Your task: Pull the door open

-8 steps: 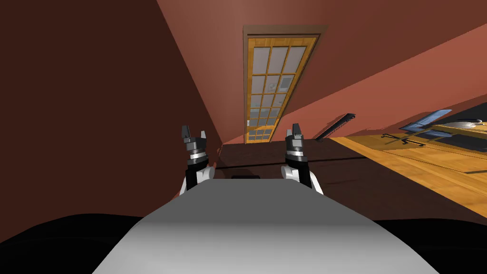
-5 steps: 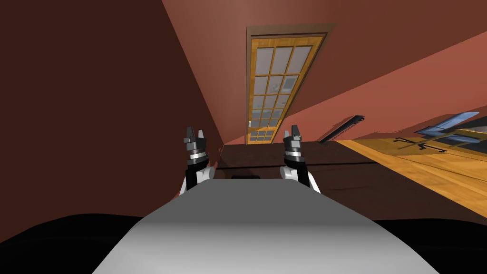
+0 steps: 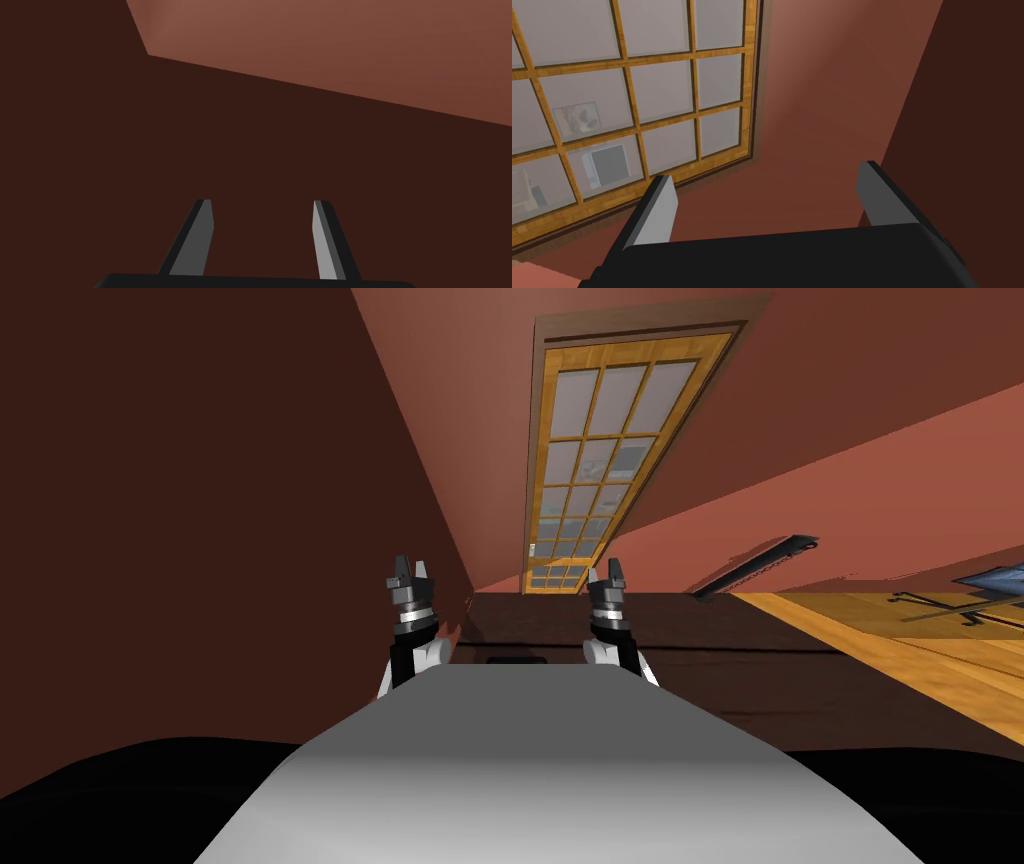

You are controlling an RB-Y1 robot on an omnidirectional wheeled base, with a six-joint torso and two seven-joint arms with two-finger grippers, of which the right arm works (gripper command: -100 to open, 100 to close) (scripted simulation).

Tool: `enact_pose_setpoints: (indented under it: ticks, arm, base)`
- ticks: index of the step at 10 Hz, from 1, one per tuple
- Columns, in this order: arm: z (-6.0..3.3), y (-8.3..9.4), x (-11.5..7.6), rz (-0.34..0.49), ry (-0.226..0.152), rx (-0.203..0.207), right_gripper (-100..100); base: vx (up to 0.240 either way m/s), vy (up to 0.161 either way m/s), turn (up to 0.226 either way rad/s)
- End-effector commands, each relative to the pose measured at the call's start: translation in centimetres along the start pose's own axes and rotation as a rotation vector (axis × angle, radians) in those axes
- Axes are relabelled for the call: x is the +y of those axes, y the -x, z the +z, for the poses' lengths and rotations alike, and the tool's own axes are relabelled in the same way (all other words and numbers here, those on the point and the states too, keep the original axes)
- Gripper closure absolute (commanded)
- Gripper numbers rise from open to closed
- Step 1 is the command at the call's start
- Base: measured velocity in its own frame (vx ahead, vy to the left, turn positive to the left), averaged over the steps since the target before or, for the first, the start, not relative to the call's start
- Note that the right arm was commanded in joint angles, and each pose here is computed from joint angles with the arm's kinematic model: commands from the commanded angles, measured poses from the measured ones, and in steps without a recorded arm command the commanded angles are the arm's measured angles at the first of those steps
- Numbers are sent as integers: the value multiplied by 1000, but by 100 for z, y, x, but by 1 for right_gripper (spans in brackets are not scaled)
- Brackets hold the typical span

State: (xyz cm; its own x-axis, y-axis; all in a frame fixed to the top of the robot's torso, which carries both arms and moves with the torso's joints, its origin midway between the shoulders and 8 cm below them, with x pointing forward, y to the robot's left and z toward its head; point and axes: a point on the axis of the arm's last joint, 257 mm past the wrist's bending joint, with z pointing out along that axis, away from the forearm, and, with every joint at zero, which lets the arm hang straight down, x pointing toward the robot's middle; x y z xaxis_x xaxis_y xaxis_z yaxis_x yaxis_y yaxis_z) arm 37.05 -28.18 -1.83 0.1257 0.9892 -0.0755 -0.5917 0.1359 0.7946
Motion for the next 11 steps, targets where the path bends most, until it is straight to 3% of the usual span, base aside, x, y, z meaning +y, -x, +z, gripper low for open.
enact_pose_setpoints:
  ticks: [1,8,9,10,11]
  arm:
    - [-37,-2,-75,67,-7,-2,-100]
    - [-232,-27,-421,329,-48,-26,-100]
    - [-295,-25,-519,399,-61,-38,-100]
    - [-295,-25,-519,399,-61,-38,-100]
    - [-365,-18,-623,470,-74,-53,-100]
  base:
    - [126,9,128]
    - [106,-2,101]
    - [115,-15,170]
    - [98,-10,65]
    - [116,-1,119]
